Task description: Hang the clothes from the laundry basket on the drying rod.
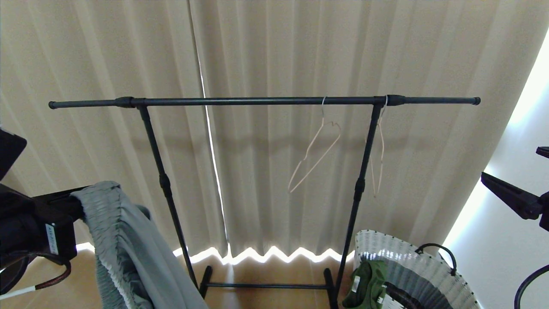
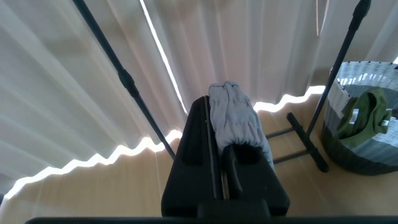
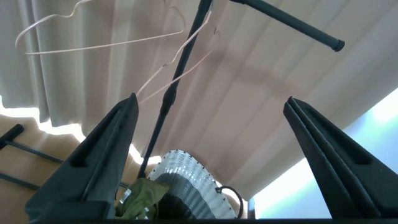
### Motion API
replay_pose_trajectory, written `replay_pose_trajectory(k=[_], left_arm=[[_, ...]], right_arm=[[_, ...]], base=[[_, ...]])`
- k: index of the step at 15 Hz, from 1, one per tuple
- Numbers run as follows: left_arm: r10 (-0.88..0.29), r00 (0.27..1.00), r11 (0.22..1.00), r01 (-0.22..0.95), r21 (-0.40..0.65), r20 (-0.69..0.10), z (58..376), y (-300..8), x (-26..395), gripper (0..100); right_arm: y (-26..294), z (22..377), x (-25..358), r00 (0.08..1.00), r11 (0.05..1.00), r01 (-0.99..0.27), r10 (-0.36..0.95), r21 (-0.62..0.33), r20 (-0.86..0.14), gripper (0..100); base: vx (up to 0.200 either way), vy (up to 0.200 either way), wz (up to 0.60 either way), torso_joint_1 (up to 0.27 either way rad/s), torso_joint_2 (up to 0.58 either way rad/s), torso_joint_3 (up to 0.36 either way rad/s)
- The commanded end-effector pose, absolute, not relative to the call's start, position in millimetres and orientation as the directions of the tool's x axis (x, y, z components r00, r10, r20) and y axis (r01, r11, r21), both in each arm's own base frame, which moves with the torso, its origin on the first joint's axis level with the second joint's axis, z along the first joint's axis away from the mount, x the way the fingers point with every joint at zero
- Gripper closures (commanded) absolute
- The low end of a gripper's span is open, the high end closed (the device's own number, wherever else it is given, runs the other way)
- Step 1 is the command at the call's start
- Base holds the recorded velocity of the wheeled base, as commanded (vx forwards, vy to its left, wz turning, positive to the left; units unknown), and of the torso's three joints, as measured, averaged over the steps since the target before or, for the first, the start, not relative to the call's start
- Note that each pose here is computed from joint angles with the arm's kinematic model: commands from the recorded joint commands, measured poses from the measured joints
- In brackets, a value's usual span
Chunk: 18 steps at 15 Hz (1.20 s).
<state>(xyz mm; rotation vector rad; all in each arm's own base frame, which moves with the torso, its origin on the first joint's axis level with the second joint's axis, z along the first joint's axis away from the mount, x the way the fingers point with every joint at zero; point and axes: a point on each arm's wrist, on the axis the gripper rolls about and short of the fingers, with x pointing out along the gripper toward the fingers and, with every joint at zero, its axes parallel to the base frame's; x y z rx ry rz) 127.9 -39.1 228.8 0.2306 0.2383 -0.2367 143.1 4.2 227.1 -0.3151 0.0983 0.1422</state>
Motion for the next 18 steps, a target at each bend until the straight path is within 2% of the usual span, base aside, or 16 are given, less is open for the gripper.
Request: replay_pose_trajectory(k=[1,8,11,18], left_arm=[[-0.203,0.945,0.946,0.257,0.196,-0.258,229.3,-39.3,128.7,100],[-0.202,0.944,0.945,0.258,0.202,-0.261,228.6,-39.5,129.4,100],[-0.204,0.95,0.946,0.254,0.201,-0.237,225.4,-39.8,130.2,100],[-0.187,0.95,0.95,0.239,0.198,-0.249,219.9,-38.5,133.6,100]], right_arm=[[4.3,226.6,143.8,0.985,0.941,-0.156,0.125,-0.301,-0.12,0],[4.1,225.5,145.6,0.984,0.941,-0.157,0.124,-0.299,-0.128,0],[4.1,223.9,146.5,0.983,0.941,-0.16,0.124,-0.298,-0.135,0],[4.4,220.7,151.3,0.98,0.945,-0.166,0.125,-0.281,-0.156,0]], base=[[0.2,0.0,0.0,-0.002,-0.01,0.002],[0.2,0.0,0.0,0.007,0.0,0.003],[0.0,0.0,0.0,0.0,0.0,0.0],[0.0,0.0,0.0,0.0,0.0,0.0]])
